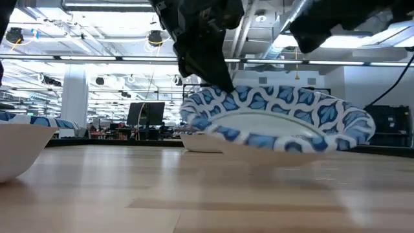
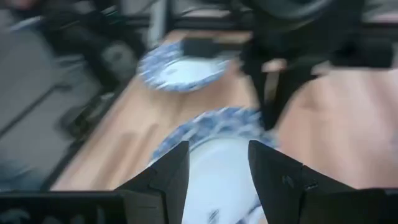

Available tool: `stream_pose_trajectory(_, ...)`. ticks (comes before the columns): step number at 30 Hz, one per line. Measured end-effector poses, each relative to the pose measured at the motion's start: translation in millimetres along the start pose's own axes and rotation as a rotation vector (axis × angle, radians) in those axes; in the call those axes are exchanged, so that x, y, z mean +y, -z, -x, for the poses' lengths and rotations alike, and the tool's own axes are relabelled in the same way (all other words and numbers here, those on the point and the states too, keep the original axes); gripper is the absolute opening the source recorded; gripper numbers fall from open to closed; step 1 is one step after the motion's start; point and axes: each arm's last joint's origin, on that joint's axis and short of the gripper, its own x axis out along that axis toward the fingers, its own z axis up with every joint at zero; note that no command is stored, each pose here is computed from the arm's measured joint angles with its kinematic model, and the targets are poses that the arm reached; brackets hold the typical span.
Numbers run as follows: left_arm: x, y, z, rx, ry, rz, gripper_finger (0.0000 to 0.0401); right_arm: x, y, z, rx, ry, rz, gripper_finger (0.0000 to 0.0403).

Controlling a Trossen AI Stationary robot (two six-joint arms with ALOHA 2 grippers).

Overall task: Nest bowls inside each other
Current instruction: Stack the white bowl on top of the other white bowl

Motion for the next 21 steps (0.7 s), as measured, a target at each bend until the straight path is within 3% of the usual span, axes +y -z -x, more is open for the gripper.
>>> stream_pose_trajectory(4,13.3,-2.7,5.1,0.007,-0.045,0.002,0.0,-4.2,-6.7,14.6,-0.046,0.142,0.007,0.0186)
stream_pose_trajectory(10,43.7,-12.5,28.5,-0.021,-0.135,0.06,0.0,-10.1,3.5,29.2,0.046,0.336,-0.085,0.0186)
stream_pose_trajectory(18,105.7,-27.1,83.5,-0.134,-0.31,0.192,0.0,-13.7,9.9,30.5,0.101,0.409,-0.111,0.0186)
stream_pose_trajectory(21,131.9,-27.4,91.9,-0.137,-0.359,0.248,0.0,-18.6,10.7,30.1,0.101,0.502,-0.109,0.0186)
